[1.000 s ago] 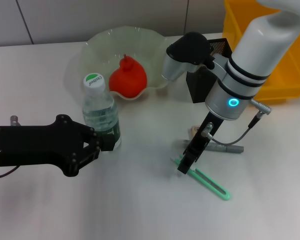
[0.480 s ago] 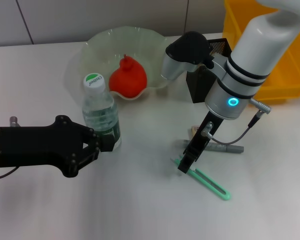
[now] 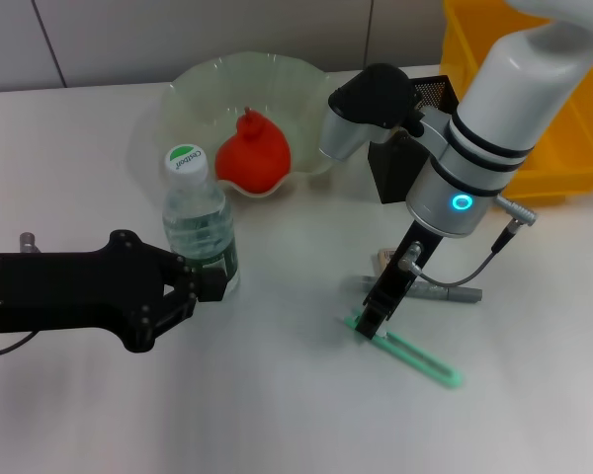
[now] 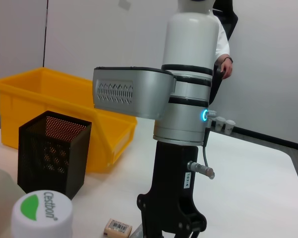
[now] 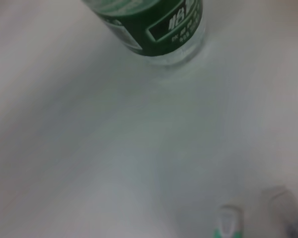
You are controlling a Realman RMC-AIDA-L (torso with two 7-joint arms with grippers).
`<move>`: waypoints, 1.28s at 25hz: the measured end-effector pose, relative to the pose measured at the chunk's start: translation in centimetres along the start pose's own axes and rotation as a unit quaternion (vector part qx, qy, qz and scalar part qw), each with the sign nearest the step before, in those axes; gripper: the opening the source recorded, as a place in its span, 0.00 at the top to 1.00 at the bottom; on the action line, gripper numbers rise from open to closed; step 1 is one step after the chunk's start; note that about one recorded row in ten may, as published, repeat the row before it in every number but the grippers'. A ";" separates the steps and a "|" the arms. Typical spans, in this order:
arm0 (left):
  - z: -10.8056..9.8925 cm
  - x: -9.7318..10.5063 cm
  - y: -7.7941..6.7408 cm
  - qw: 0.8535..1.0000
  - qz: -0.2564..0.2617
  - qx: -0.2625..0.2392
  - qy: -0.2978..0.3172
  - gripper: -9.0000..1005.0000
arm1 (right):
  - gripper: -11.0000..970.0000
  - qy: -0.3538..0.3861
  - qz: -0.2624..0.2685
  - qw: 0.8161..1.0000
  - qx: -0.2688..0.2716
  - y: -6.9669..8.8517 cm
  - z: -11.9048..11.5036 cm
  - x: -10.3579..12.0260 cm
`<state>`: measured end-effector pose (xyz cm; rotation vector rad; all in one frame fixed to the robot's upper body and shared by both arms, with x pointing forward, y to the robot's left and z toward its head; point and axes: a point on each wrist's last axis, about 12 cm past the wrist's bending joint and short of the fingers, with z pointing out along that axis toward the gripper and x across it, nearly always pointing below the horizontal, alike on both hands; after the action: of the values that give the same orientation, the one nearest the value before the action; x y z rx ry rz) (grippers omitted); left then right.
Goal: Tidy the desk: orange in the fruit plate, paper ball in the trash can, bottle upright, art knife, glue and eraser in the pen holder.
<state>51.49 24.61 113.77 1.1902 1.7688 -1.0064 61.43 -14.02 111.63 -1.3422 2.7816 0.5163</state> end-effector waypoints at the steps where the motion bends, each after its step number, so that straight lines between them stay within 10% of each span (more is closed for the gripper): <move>1: 0.0 0.0 0.0 1.000 0.000 0.000 0.000 0.99 | 0.71 0.000 0.000 1.000 0.000 0.0 0.0 0.0; 32: -0.1 0.2 -0.1 1.000 -0.002 -0.001 0.000 0.99 | 0.82 -0.007 0.004 1.000 0.005 -0.4 0.4 0.5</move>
<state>51.35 24.74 113.64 1.1854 1.7733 -1.0067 61.32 -14.53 111.08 -1.3216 2.7744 0.5089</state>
